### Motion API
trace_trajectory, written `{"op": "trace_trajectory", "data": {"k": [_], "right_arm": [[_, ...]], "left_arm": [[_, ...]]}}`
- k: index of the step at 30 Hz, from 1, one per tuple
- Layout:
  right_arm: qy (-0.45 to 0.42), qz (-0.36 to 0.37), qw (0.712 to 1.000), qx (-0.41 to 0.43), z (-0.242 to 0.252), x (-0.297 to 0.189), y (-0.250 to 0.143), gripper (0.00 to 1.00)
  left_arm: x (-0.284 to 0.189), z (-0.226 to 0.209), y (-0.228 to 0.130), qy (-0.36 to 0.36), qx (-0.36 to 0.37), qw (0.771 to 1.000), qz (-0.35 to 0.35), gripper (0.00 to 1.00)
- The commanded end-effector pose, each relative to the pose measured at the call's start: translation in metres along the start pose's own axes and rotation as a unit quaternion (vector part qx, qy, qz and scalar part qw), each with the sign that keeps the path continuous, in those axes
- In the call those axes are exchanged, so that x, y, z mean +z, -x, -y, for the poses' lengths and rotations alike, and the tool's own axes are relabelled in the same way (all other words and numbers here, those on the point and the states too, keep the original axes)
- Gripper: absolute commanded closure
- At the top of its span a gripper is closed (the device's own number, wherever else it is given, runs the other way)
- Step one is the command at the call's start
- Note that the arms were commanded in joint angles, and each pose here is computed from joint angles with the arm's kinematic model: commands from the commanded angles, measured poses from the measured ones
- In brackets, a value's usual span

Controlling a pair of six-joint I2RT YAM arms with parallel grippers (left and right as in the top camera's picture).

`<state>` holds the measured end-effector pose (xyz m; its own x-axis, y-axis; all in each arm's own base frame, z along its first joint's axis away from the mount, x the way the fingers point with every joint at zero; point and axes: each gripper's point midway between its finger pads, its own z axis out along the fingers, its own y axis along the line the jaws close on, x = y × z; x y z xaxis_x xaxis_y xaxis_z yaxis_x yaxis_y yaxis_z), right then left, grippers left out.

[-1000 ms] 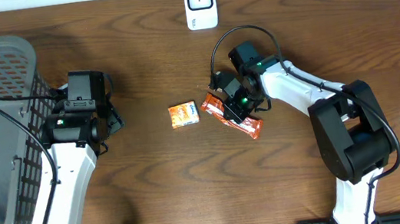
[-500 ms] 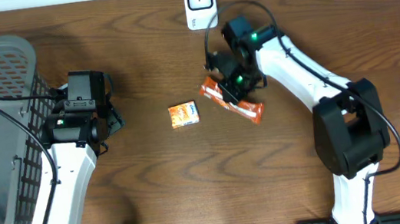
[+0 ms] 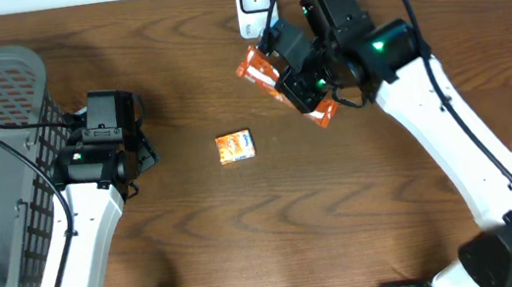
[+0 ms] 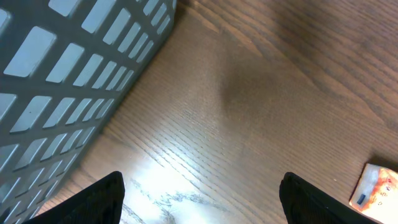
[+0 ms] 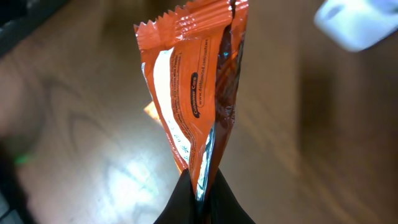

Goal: Scan the item barcode
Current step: 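Lift the candy bar with the right gripper up toward the scanner, then hold the candy bar in front of the scanner with the right gripper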

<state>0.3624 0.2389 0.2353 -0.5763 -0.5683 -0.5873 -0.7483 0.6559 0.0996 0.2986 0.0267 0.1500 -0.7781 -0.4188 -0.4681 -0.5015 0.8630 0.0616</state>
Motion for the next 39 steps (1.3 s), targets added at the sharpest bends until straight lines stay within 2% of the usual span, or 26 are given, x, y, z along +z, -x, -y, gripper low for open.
{"op": "trace_trajectory", "data": {"k": [1, 5, 9, 13, 17, 26, 30, 39], "right_arm": [[-0.113, 0.007, 0.993, -0.023, 0.018, -0.013, 0.013, 0.99], [-0.250, 0.011, 0.967, -0.053, 0.033, -0.023, 0.028, 0.99], [-0.389, 0.042, 0.917, -0.083, 0.041, -0.049, 0.056, 0.99], [-0.477, 0.073, 0.869, -0.110, 0.036, -0.076, 0.082, 0.99], [-0.511, 0.075, 0.843, -0.147, 0.034, -0.087, 0.095, 0.99], [-0.592, 0.051, 0.759, -0.268, 0.042, -0.097, 0.120, 0.99], [-0.622, 0.038, 0.706, -0.338, 0.040, -0.096, 0.128, 0.99], [-0.653, 0.070, 0.567, -0.497, 0.019, -0.089, 0.146, 0.98]], "left_arm": [[0.001, -0.001, -0.001, 0.003, -0.005, 1.000, -0.002, 0.19], [0.001, -0.001, -0.001, 0.003, -0.005, 1.000, -0.002, 0.20], [0.001, -0.001, -0.001, 0.003, -0.005, 1.000, -0.002, 0.20], [0.001, -0.001, -0.001, 0.003, -0.005, 1.000, -0.002, 0.20], [0.001, -0.001, -0.001, 0.003, -0.005, 1.000, -0.002, 0.19], [0.001, -0.001, -0.001, 0.003, -0.005, 1.000, -0.002, 0.19], [0.001, -0.001, -0.001, 0.003, -0.005, 1.000, -0.002, 0.20], [0.001, -0.001, -0.001, 0.003, -0.005, 1.000, -0.002, 0.20]]}}
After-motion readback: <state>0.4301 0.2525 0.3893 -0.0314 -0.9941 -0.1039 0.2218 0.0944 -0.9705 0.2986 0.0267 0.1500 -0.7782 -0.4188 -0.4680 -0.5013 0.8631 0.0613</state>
